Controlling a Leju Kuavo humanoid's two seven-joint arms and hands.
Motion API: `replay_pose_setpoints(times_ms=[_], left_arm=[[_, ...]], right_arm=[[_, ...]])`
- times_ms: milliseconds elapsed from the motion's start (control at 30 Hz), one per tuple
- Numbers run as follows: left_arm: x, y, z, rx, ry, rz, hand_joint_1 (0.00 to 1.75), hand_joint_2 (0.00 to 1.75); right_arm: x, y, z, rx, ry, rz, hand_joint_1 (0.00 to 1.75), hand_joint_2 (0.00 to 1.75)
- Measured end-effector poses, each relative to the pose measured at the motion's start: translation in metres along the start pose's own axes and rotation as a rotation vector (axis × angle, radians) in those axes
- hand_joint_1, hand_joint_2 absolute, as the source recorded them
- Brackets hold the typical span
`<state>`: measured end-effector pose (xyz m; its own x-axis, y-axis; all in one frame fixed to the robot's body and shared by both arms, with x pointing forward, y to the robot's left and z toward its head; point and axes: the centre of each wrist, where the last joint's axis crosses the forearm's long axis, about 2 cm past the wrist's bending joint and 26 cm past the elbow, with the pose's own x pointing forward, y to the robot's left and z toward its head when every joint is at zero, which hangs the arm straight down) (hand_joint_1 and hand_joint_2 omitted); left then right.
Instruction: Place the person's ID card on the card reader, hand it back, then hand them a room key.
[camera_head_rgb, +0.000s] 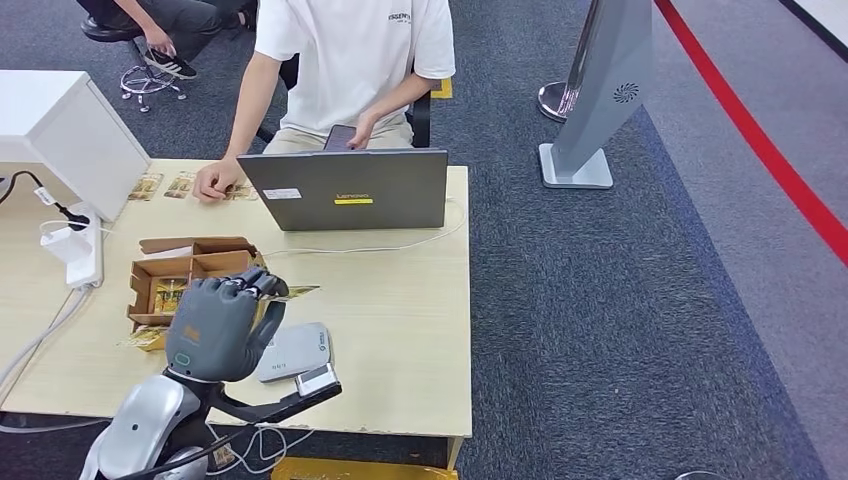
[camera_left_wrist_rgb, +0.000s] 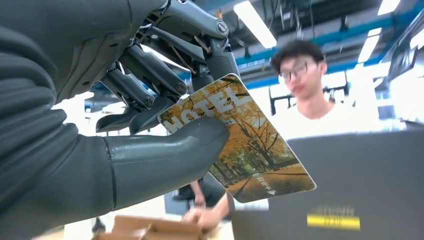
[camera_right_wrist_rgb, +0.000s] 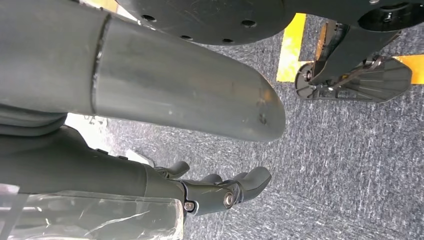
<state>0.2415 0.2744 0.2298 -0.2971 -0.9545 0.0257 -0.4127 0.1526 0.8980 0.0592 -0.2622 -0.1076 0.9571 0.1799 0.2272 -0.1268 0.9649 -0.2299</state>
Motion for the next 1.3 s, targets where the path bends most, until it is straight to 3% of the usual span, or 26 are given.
replay_pose_setpoints(times_ms=[167,400,500,667,833,1100,1233,1300], left_arm=[[0.004,0.02,-0.024,0.076,-0.042,-0.024,1.75,1.75],[0.006,0.063,-0.096,0.291,0.077,-0.182,1.75,1.75],[-0.01,0.068,-0.132,0.359,0.179,-0.259,1.75,1.75],[-0.054,0.049,-0.177,0.301,0.328,-0.318,1.75,1.75],[-0.064,0.037,-0.197,0.218,0.407,-0.301,1.75,1.75],[-0.06,0.023,-0.201,0.147,0.428,-0.271,1.75,1.75],[-0.061,0.019,-0.201,0.129,0.428,-0.262,0.0,1.75],[-0.062,0.018,-0.201,0.119,0.423,-0.254,0.0,1.75]], right_arm=[[0.0,0.0,0.0,0.003,0.0,-0.005,0.0,0.0],[0.003,0.001,0.0,0.031,-0.021,0.061,0.0,0.0],[0.006,0.002,0.0,0.06,-0.052,0.133,0.0,0.0],[0.009,0.004,0.0,0.074,-0.06,0.179,0.0,0.0],[0.009,0.004,0.0,0.072,-0.04,0.176,0.0,0.0],[0.008,0.004,0.0,0.072,-0.037,0.175,0.0,0.0],[0.008,0.004,0.0,0.072,-0.038,0.175,0.0,0.0],[0.008,0.004,0.0,0.072,-0.04,0.175,0.0,0.0]])
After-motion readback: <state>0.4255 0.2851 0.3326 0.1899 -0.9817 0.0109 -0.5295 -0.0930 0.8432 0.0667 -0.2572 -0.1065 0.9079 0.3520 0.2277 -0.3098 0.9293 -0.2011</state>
